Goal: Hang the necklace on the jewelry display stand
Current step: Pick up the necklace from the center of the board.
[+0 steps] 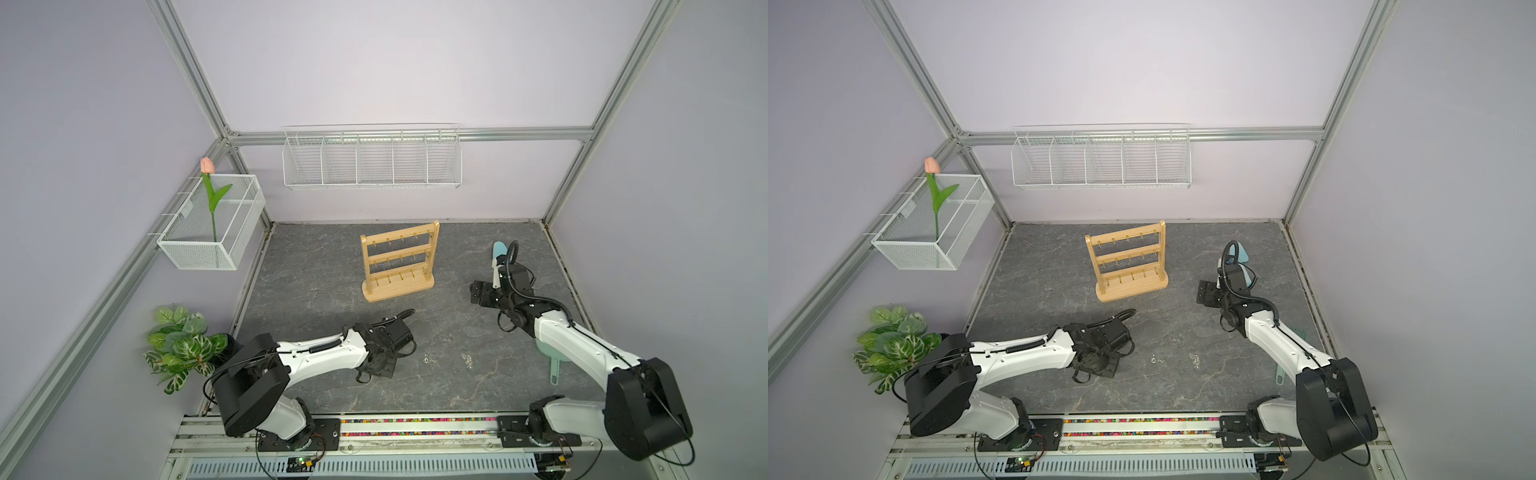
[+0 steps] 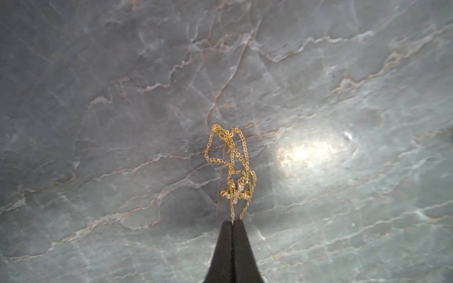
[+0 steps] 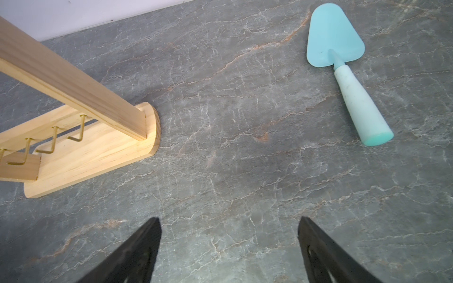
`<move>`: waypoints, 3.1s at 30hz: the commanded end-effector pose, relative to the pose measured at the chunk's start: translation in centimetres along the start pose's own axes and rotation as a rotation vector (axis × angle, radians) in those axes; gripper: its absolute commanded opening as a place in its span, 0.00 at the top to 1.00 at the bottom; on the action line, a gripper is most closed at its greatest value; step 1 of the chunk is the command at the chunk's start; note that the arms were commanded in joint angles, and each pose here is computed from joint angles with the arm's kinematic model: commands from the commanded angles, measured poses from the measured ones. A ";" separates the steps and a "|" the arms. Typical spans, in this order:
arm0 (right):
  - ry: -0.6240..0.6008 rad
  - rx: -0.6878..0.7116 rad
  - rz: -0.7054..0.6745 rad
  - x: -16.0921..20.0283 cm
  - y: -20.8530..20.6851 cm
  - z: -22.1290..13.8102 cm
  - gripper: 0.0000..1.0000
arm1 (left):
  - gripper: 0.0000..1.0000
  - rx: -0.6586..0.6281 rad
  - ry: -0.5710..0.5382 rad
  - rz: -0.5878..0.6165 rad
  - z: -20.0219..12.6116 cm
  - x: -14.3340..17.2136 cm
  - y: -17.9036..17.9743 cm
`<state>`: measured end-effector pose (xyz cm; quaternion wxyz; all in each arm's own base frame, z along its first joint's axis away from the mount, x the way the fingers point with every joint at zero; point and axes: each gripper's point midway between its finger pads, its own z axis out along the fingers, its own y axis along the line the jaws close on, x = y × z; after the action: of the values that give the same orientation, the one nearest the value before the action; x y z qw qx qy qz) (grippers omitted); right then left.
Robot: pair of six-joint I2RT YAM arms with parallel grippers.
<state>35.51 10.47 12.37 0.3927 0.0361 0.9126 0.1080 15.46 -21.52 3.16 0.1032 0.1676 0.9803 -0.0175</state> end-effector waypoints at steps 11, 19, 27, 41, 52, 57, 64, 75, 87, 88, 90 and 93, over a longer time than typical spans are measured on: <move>-0.014 -0.069 -0.026 -0.8 2.1 -0.6 0.10 | 1.00 0.002 -0.095 -0.066 -3.9 -1.8 0.4; 0.017 -0.206 -0.114 0.2 6.0 -1.3 0.10 | 1.00 0.044 -0.168 -0.082 -7.2 -3.6 -0.2; 0.029 -0.336 -0.190 1.2 9.9 -2.2 0.11 | 1.00 0.096 -0.254 -0.098 -11.4 -5.7 -0.8; 0.070 -0.739 -0.274 4.7 17.5 -4.5 0.33 | 1.00 0.135 -0.431 -0.046 -19.0 -9.1 -0.8; 0.039 -0.955 -0.350 5.5 22.6 -8.2 0.44 | 1.00 0.123 -0.498 0.016 -23.0 -11.1 -1.0; -0.013 -1.014 -0.339 4.5 24.7 -9.3 0.48 | 1.00 0.116 -0.515 0.040 -24.4 -11.6 -1.0; -0.019 -1.135 -0.424 5.4 27.1 -11.9 0.53 | 1.00 0.123 -0.534 0.065 -26.2 -12.0 -1.0; -0.073 -1.206 -0.541 4.8 28.1 -13.3 0.25 | 1.00 0.142 -0.527 0.108 -27.1 -12.3 -1.8; -0.094 -1.334 -0.608 4.5 30.0 -14.2 0.40 | 1.00 0.150 -0.533 0.111 -27.7 -12.4 -1.9; -0.089 -1.344 -0.610 4.7 30.0 -14.3 0.43 | 1.00 0.149 -0.532 0.114 -27.7 -12.4 -1.9; -0.084 -1.355 -0.611 4.8 30.1 -14.4 0.46 | 1.00 0.144 -0.535 0.116 -27.7 -12.5 -1.8; -0.071 -1.358 -0.612 5.2 30.0 -14.2 0.54 | 1.00 0.132 -0.540 0.116 -27.8 -12.6 -1.6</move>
<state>21.63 37.64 23.90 0.3616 -0.4459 0.6303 0.5226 21.00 -25.21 32.06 0.3419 0.2136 0.9071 -0.1211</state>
